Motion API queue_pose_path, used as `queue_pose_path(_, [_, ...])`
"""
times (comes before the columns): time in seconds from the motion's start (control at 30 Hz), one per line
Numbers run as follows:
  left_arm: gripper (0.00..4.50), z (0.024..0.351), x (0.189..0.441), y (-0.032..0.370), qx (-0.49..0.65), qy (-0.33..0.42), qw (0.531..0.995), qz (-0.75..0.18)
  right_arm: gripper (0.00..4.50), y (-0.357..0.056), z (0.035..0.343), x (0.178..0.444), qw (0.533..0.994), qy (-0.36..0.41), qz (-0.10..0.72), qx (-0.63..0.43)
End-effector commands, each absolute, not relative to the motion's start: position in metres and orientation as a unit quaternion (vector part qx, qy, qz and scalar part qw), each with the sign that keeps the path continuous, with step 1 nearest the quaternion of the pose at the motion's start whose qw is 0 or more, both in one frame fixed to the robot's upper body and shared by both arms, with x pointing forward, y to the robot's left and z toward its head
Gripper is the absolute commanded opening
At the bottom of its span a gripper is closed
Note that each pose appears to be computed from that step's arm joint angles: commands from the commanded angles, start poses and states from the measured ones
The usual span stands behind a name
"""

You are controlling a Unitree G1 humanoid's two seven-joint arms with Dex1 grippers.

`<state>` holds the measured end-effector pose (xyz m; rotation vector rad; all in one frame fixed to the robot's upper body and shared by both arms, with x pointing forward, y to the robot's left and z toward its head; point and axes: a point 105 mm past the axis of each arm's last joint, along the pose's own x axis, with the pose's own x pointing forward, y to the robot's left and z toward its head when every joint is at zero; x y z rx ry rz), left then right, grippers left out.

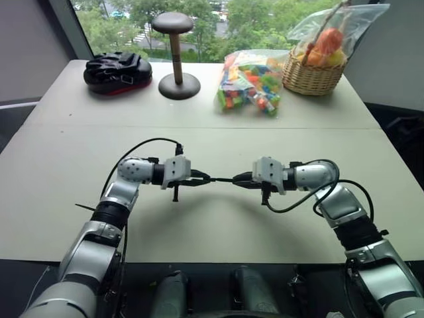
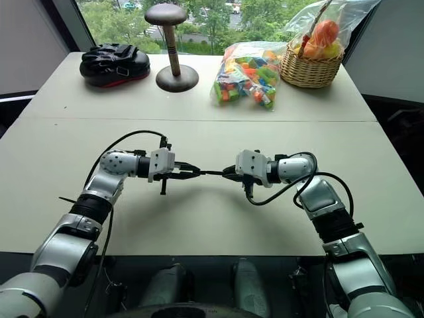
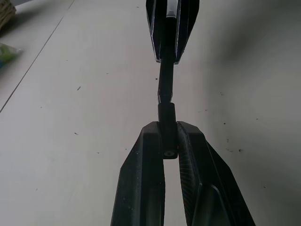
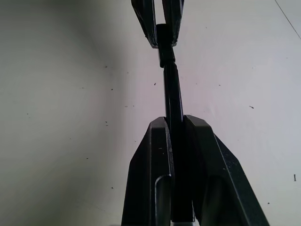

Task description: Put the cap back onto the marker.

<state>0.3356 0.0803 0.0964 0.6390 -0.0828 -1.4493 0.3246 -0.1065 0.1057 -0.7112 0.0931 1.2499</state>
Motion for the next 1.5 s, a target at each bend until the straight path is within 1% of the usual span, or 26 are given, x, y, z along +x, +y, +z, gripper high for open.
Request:
queue_pose_path(0.03, [0.06, 0.098, 0.328, 0.057, 0.304, -0.071, 0.668, -0.676, 0.00, -0.096, 0.132, 0.332, 0.758, -0.010, 0.560, -0.334])
queue_pose_path(0.23, [0.06, 0.100, 0.332, 0.045, 0.313, -0.107, 0.678, -0.656, 0.00, -0.091, 0.134, 0.332, 0.763, -0.012, 0.562, -0.320])
queue_pose_path(0.37, [0.06, 0.108, 0.339, 0.034, 0.345, -0.157, 0.689, -0.617, 0.00, -0.085, 0.139, 0.330, 0.777, 0.005, 0.577, -0.251])
queue_pose_path(0.47, [0.06, 0.108, 0.339, 0.031, 0.358, -0.170, 0.687, -0.610, 0.00, -0.084, 0.140, 0.326, 0.775, 0.023, 0.588, -0.229])
queue_pose_path(0.6, [0.06, 0.100, 0.335, 0.033, 0.374, -0.163, 0.668, -0.622, 0.00, -0.084, 0.142, 0.319, 0.762, 0.048, 0.611, -0.211])
queue_pose_path(0.83, [0.06, 0.096, 0.332, 0.044, 0.367, -0.144, 0.660, -0.640, 0.00, -0.085, 0.142, 0.313, 0.736, 0.056, 0.630, -0.244])
queue_pose_path(1.1, [0.06, 0.092, 0.326, 0.045, 0.362, -0.148, 0.655, -0.646, 0.00, -0.076, 0.145, 0.313, 0.727, 0.050, 0.640, -0.246])
queue_pose_path(1.27, [0.06, 0.090, 0.325, 0.042, 0.362, -0.149, 0.654, -0.647, 0.00, -0.064, 0.148, 0.311, 0.723, 0.047, 0.652, -0.224])
queue_pose_path(1.33, [0.06, 0.091, 0.324, 0.039, 0.339, -0.143, 0.662, -0.653, 0.00, -0.060, 0.149, 0.311, 0.724, 0.043, 0.653, -0.219])
queue_pose_path(1.4, [0.06, 0.095, 0.324, 0.036, 0.294, -0.131, 0.682, -0.657, 0.00, -0.056, 0.149, 0.311, 0.721, 0.039, 0.654, -0.223])
queue_pose_path(1.43, [0.06, 0.097, 0.323, 0.035, 0.278, -0.125, 0.684, -0.662, 0.00, -0.055, 0.149, 0.311, 0.719, 0.035, 0.655, -0.229])
queue_pose_path(1.5, [0.06, 0.094, 0.317, 0.037, 0.264, -0.098, 0.672, -0.685, 0.00, -0.052, 0.148, 0.310, 0.712, 0.023, 0.654, -0.253])
